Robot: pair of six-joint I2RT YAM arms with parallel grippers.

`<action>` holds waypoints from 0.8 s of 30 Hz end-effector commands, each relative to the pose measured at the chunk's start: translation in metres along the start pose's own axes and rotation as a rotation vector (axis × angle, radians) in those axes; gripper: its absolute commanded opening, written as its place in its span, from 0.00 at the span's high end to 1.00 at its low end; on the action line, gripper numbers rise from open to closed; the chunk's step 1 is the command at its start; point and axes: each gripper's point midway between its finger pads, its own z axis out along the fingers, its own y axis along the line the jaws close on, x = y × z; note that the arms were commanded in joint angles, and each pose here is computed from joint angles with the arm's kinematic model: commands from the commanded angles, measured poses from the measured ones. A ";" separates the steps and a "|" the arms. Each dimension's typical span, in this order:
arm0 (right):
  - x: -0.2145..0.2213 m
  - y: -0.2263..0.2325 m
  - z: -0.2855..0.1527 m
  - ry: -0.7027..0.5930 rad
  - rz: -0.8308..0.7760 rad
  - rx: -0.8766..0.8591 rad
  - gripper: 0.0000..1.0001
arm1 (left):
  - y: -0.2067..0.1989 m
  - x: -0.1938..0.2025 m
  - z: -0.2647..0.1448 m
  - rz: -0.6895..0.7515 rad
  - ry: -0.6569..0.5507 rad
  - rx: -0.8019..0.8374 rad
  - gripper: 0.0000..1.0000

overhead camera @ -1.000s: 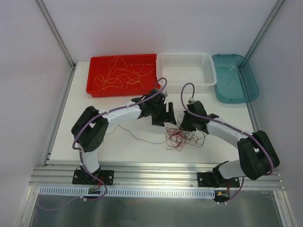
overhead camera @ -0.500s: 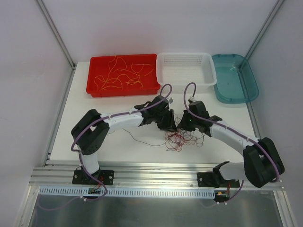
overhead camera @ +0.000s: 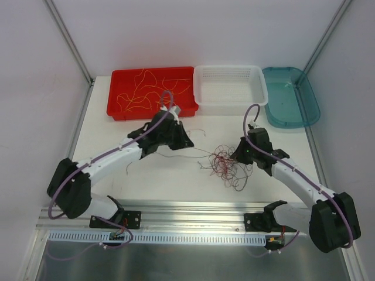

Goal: Untangle the cables

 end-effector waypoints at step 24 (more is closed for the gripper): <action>-0.048 -0.115 -0.087 -0.167 0.245 0.310 0.99 | 0.152 -0.147 -0.332 -0.040 -0.703 -0.794 1.00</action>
